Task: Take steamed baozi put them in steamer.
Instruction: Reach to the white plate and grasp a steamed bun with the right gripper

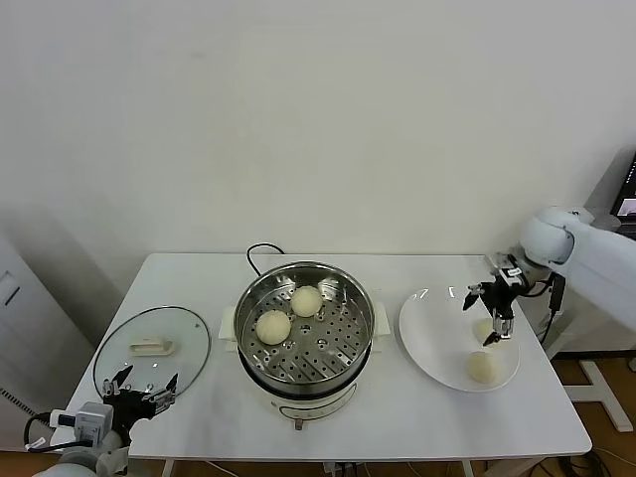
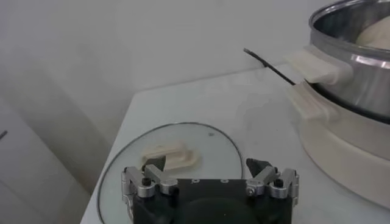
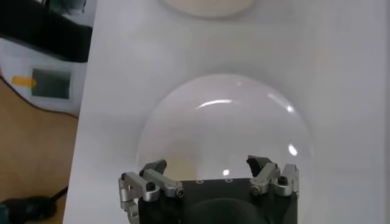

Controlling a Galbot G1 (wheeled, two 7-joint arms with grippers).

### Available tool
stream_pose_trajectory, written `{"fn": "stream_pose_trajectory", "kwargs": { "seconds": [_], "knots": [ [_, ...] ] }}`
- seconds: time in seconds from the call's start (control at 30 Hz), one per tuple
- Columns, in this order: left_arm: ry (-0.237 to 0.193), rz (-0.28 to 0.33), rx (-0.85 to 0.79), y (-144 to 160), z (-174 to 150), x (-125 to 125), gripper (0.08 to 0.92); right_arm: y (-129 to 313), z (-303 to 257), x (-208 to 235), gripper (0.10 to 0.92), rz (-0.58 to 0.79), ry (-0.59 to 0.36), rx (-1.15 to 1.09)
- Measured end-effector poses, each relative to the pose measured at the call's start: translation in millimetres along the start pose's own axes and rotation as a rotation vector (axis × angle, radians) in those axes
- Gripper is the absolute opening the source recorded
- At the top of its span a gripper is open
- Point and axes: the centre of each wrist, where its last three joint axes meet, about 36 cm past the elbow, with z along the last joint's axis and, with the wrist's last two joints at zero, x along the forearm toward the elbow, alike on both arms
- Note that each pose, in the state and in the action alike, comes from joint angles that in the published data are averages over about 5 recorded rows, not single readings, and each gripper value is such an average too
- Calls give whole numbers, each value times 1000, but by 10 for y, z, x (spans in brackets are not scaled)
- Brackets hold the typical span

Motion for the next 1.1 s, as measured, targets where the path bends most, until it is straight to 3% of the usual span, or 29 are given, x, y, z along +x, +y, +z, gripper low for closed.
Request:
{"fn": "stream_pose_trajectory", "kwargs": {
  "seconds": [0.8, 1.1],
  "knots": [
    [10, -2, -5, -1, 34, -27, 823, 108, 257, -673, 818, -68, 43, 3],
    [13, -4, -5, 1, 47, -33, 823, 91, 256, -792, 665, -84, 46, -3]
  ]
}}
